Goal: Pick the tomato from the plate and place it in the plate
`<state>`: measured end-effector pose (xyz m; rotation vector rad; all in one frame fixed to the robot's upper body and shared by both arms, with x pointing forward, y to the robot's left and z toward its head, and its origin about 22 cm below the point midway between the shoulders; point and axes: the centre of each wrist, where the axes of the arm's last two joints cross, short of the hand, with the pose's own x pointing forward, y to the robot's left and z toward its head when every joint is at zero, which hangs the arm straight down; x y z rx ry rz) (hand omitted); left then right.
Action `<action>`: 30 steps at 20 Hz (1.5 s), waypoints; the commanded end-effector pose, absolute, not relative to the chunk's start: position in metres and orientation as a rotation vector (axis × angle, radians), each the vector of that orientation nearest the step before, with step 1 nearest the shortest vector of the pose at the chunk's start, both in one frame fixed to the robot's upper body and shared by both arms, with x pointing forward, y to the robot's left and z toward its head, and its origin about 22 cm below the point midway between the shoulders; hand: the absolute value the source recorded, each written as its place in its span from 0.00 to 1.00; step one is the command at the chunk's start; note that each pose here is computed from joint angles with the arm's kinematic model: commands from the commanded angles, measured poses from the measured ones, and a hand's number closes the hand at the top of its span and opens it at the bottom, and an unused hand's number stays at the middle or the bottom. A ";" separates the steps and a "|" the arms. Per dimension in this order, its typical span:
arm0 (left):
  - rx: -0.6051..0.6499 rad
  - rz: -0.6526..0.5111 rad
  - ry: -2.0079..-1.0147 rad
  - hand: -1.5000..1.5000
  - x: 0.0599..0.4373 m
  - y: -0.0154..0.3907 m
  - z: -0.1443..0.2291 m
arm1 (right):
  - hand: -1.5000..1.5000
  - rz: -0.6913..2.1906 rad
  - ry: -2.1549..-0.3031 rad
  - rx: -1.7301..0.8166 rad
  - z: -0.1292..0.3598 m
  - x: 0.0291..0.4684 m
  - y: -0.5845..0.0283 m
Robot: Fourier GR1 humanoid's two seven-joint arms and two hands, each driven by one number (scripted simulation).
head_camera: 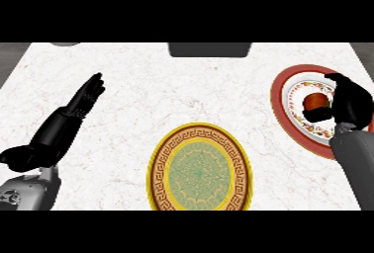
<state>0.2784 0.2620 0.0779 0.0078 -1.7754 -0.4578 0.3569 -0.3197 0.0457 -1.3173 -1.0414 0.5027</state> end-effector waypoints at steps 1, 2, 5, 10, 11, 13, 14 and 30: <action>0.000 -0.474 -1.766 0.50 0.281 0.272 0.073 | 0.00 0.470 -1.144 -1.291 0.033 0.356 -0.333; 0.019 -0.459 -1.781 0.50 0.275 0.257 0.063 | 0.00 0.491 -1.155 -1.304 0.019 0.367 -0.319; 0.024 -0.454 -1.753 0.50 0.279 0.253 0.084 | 0.00 0.412 -1.271 -1.277 0.038 0.365 -0.340; 0.035 -0.462 -1.786 0.50 0.271 0.268 0.067 | 0.00 0.341 -1.462 -1.182 0.056 0.366 -0.330; 0.025 -0.461 -1.762 0.50 0.274 0.277 0.088 | 0.00 0.291 -1.511 -1.124 0.054 0.363 -0.314; 0.035 -0.439 -1.787 0.50 0.270 0.270 0.071 | 0.00 0.205 -1.574 -1.023 0.051 0.344 -0.320; 0.024 -0.438 -1.777 0.50 0.278 0.277 0.072 | 0.00 0.161 -1.602 -0.957 0.083 0.360 -0.324; 0.006 -0.451 -1.788 0.50 0.261 0.261 0.063 | 0.00 -0.119 -1.757 -0.570 0.088 0.219 -0.426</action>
